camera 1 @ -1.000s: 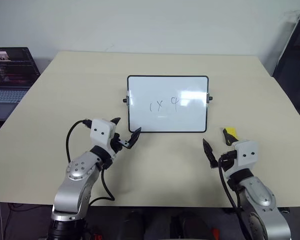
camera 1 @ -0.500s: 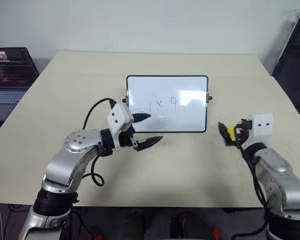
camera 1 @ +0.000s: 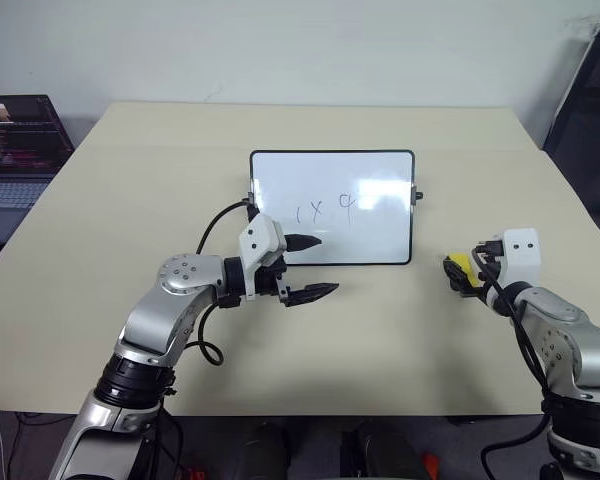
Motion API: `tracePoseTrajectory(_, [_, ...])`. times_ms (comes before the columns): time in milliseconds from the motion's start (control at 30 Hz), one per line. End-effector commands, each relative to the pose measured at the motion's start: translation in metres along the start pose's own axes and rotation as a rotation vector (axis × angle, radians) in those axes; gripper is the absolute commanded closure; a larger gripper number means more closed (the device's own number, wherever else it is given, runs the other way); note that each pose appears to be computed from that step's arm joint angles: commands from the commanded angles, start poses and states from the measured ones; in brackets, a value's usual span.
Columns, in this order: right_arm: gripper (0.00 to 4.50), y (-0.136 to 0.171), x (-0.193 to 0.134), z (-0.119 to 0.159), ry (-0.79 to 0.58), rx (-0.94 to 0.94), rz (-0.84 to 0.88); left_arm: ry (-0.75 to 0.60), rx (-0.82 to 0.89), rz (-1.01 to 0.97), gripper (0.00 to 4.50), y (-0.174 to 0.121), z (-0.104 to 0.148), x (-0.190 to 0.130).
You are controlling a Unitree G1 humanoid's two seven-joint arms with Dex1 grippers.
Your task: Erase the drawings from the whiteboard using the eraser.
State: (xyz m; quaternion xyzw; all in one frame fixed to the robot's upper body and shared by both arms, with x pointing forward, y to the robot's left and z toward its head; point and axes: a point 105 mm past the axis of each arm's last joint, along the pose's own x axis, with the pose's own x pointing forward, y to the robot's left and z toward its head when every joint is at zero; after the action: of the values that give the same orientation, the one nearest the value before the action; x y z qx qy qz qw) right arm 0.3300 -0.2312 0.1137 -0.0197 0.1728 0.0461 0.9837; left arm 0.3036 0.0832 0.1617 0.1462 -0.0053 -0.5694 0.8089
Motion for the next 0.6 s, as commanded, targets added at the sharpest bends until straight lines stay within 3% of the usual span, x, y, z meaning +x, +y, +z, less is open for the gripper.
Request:
tracePoseTrajectory(33, [0.04, 0.001, 0.003, 0.009, -0.032, -0.004, 0.01, -0.028, 0.04, -0.008, 0.0, -0.001, 0.011, 0.002])
tracePoseTrajectory(367, [0.04, -0.002, 0.012, 0.006, -0.021, 0.044, 0.006, -0.039, 0.036, 0.007, 0.0, 0.0, 0.015, 0.004])
tracePoseTrajectory(467, [0.68, -0.003, 0.014, 0.004, -0.02, 0.064, -0.003, -0.04, 0.038, 0.012, 0.0, 0.0, 0.016, 0.003])
tracePoseTrajectory(600, [2.06, 0.0, 0.016, 0.001, -0.012, 0.074, 0.001, -0.039, 0.038, 0.017, 0.0, 0.0, 0.017, 0.003])
